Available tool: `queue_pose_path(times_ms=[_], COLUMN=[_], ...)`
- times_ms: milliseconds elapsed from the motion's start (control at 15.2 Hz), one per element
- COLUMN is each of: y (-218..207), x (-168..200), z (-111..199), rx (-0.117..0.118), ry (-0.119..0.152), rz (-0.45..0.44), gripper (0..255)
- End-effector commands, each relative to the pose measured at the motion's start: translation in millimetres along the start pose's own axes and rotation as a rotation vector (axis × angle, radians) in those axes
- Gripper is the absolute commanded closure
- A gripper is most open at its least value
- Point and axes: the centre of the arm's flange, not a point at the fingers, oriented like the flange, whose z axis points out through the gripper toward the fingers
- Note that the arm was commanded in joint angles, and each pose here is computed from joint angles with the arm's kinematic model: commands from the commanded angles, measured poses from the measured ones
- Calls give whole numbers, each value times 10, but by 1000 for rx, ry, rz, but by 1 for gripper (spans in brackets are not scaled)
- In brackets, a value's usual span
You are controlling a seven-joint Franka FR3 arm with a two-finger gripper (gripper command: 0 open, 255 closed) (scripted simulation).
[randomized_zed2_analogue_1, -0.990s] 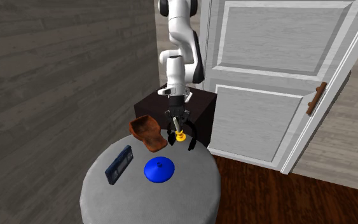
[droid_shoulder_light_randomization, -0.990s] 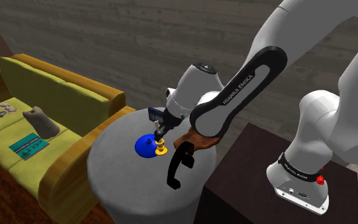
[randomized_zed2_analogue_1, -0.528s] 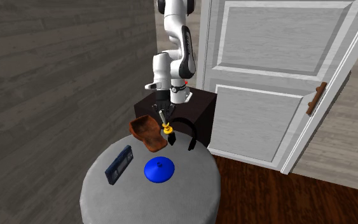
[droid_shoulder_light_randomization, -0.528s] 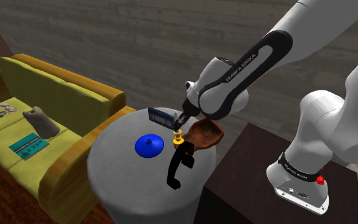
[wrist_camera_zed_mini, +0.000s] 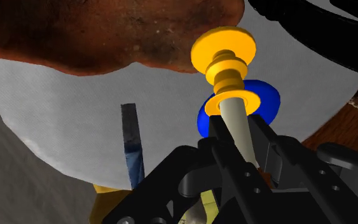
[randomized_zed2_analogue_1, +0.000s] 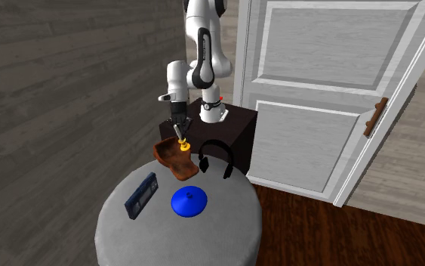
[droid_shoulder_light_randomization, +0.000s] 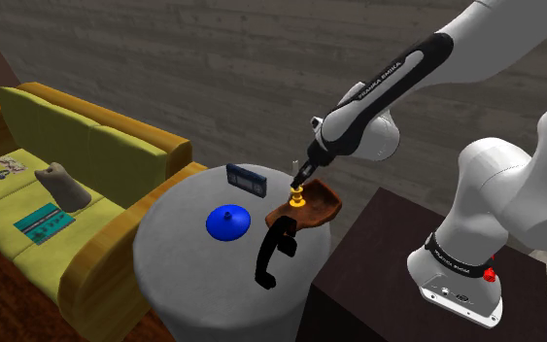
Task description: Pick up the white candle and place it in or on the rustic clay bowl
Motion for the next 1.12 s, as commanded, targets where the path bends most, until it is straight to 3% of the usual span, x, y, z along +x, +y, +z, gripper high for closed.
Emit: queue_pose_path(times_ms=[0, 198, 858, 1056], y=[268, 626, 717, 717], x=[-62, -193, -398, -398], z=[-89, -189, 280, 280], rx=[2, 2, 2, 2], ry=[0, 0, 0, 0], rz=[-3, -3, -3, -3], gripper=[255, 255, 255, 255])
